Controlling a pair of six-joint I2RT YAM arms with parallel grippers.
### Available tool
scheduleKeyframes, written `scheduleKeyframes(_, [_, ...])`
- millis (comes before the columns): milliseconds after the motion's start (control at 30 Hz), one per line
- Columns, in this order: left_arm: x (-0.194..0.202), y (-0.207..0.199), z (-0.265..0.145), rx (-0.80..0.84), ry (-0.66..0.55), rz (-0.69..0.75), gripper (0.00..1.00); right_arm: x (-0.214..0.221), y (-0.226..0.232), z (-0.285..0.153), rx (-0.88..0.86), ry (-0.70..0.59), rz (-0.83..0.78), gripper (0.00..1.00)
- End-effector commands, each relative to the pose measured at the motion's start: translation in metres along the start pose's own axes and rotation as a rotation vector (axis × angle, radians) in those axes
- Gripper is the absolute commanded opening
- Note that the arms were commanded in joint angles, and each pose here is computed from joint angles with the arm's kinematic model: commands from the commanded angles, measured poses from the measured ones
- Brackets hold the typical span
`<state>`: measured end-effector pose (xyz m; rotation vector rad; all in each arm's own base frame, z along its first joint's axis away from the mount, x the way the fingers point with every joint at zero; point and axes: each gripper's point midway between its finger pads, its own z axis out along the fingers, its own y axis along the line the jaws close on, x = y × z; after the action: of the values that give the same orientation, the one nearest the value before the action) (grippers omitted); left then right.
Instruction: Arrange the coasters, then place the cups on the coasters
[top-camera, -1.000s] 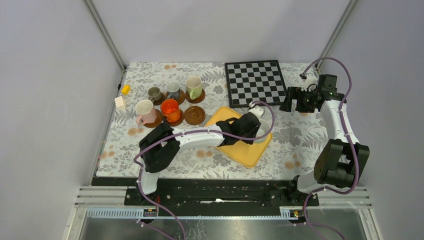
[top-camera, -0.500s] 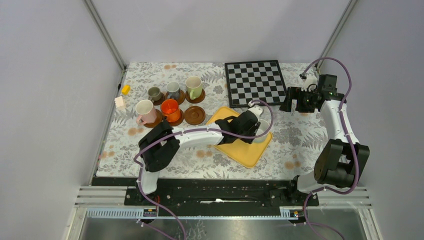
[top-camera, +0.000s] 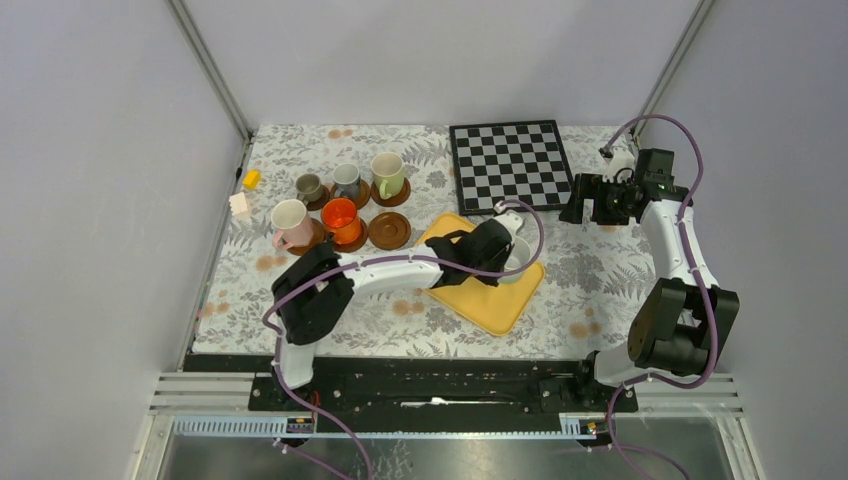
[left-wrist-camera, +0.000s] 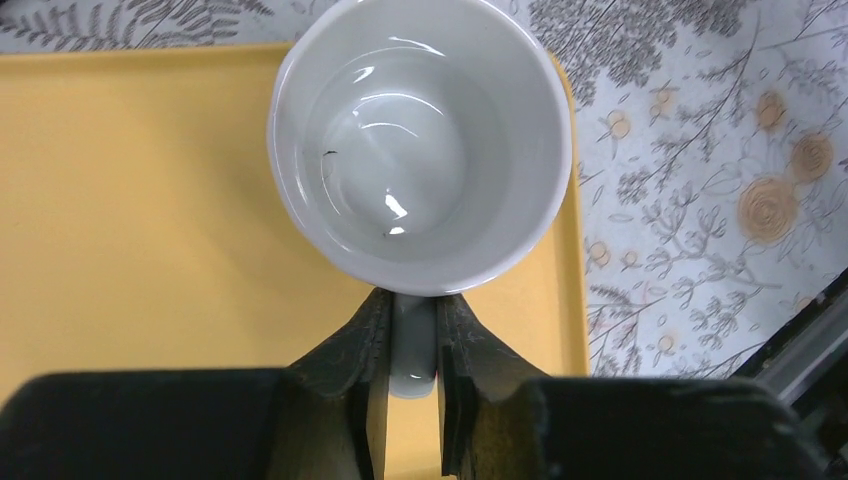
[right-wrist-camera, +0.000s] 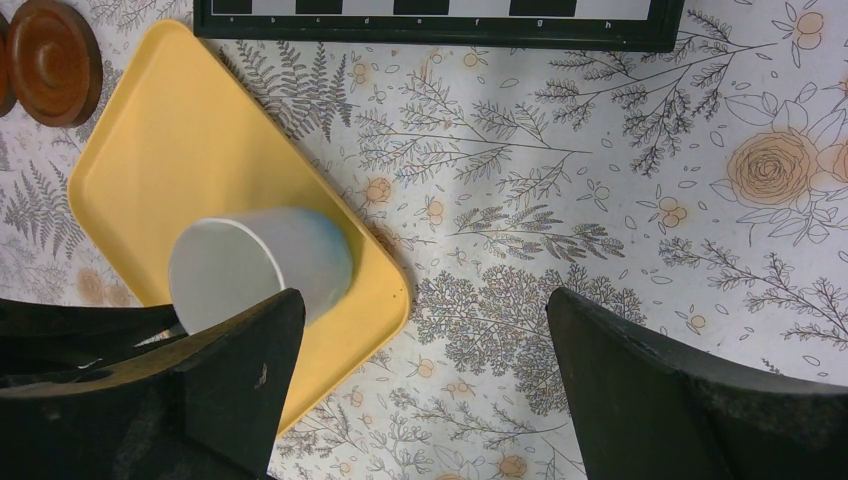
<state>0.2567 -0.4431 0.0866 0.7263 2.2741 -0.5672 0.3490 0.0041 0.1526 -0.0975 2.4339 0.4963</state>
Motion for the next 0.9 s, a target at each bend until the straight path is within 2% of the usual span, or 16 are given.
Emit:
scheduleKeyframes(0, [-0.041, 0.011, -0.04, -0.004, -0.136, 0.032, 0.0, -0.006, 0.008, -0.008, -0.023, -0.031, -0.024, 0.98])
scheduleKeyframes(367, [-0.051, 0.042, -0.077, -0.037, -0.182, 0.027, 0.0, -0.006, 0.009, -0.007, -0.03, -0.03, -0.019, 0.98])
scheduleKeyframes(600, [-0.065, 0.075, -0.095, -0.069, -0.228, -0.047, 0.0, -0.005, 0.009, -0.005, -0.033, -0.024, -0.011, 0.98])
scheduleKeyframes(867, [-0.052, 0.125, -0.115, -0.129, -0.234, -0.152, 0.0, -0.005, 0.007, -0.006, -0.026, -0.012, -0.017, 0.98])
